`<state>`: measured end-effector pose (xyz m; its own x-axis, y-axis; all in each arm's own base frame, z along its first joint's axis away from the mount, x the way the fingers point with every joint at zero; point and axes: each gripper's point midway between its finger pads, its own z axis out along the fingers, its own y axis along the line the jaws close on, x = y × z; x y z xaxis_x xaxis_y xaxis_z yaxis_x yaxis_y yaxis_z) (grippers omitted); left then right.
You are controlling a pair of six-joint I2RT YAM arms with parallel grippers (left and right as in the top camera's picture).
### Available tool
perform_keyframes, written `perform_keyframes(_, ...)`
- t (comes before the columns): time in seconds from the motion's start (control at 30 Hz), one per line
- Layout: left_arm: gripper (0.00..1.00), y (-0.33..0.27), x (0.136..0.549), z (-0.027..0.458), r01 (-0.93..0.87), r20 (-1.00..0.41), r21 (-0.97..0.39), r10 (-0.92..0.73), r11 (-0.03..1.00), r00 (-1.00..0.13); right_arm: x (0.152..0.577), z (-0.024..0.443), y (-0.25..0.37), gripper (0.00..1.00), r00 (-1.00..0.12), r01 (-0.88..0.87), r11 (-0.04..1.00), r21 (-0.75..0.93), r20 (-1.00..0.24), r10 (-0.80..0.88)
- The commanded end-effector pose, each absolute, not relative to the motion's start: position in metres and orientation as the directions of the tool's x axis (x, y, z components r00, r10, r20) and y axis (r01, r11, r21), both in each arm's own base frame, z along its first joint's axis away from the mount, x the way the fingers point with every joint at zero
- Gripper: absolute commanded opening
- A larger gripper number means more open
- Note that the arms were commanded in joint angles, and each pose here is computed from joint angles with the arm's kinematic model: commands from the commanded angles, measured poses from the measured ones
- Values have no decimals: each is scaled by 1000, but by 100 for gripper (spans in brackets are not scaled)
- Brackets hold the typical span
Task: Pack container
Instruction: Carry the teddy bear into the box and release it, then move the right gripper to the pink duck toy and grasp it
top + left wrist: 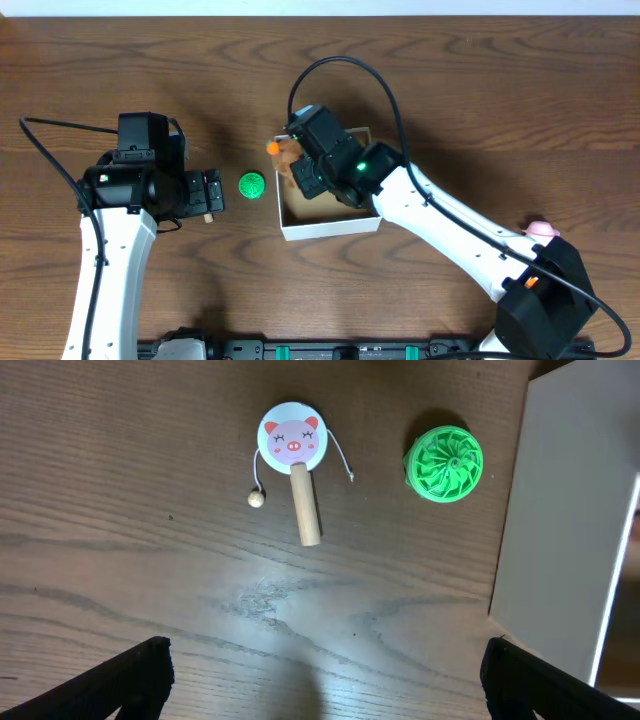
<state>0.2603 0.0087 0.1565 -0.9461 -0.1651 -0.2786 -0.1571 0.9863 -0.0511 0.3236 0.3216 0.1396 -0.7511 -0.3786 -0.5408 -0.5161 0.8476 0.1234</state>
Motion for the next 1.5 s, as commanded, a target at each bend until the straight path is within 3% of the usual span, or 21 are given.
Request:
perform_keyframes(0.0, 98, 10, 261, 156, -171, -276, -53, -179, 984, -945, 319, 138, 326, 1, -752, -524, 842, 131, -536, -384)
perform_keyframes(0.3, 98, 10, 261, 156, -171, -276, -53, -179, 984, -944, 310, 129, 316, 1, -775, -518, 848, 116, -483, -407)
perform_keyframes(0.37, 98, 10, 261, 156, -170, -278, -53, -178, 984, -944, 308, 126, 314, 6, -781, -516, 849, 111, -468, -413)
perform_keyframes(0.43, 98, 10, 262, 157, -170, -280, -53, -178, 984, -943, 307, 126, 313, 23, -782, -516, 849, 110, -464, -415)
perform_keyframes(0.53, 98, 10, 262, 157, -170, -282, -54, -178, 984, -943, 307, 126, 314, 81, -782, -516, 849, 110, -465, -415)
perform_keyframes(0.57, 98, 10, 262, 157, -170, -282, -54, -178, 984, -943, 308, 126, 314, 92, -781, -517, 849, 110, -466, -415)
perform_keyframes(0.6, 98, 10, 262, 157, -170, -282, -54, -178, 984, -943, 308, 126, 314, 96, -780, -517, 849, 111, -469, -414)
perform_keyframes(0.97, 98, 10, 263, 157, -170, -282, -54, -178, 984, -943, 311, 128, 316, 99, -774, -516, 850, 110, -484, -408)
perform_keyframes(1.1, 98, 10, 263, 157, -170, -282, -54, -178, 984, -943, 326, 137, 297, 99, -762, -462, 887, 15, -518, -389)
perform_keyframes(1.2, 98, 10, 263, 157, -170, -282, -54, -178, 984, -943, 343, 172, 260, 99, -755, -322, 946, -45, -590, -285)
perform_keyframes(1.33, 98, 10, 263, 157, -170, -283, -54, -178, 984, -942, 353, 239, 190, 99, -719, -135, 991, 11, -689, -90)
perform_keyframes(1.47, 98, 10, 263, 157, -170, -283, -54, -178, 984, -942, 339, 268, 95, 99, -718, 126, 990, 68, -682, 139)
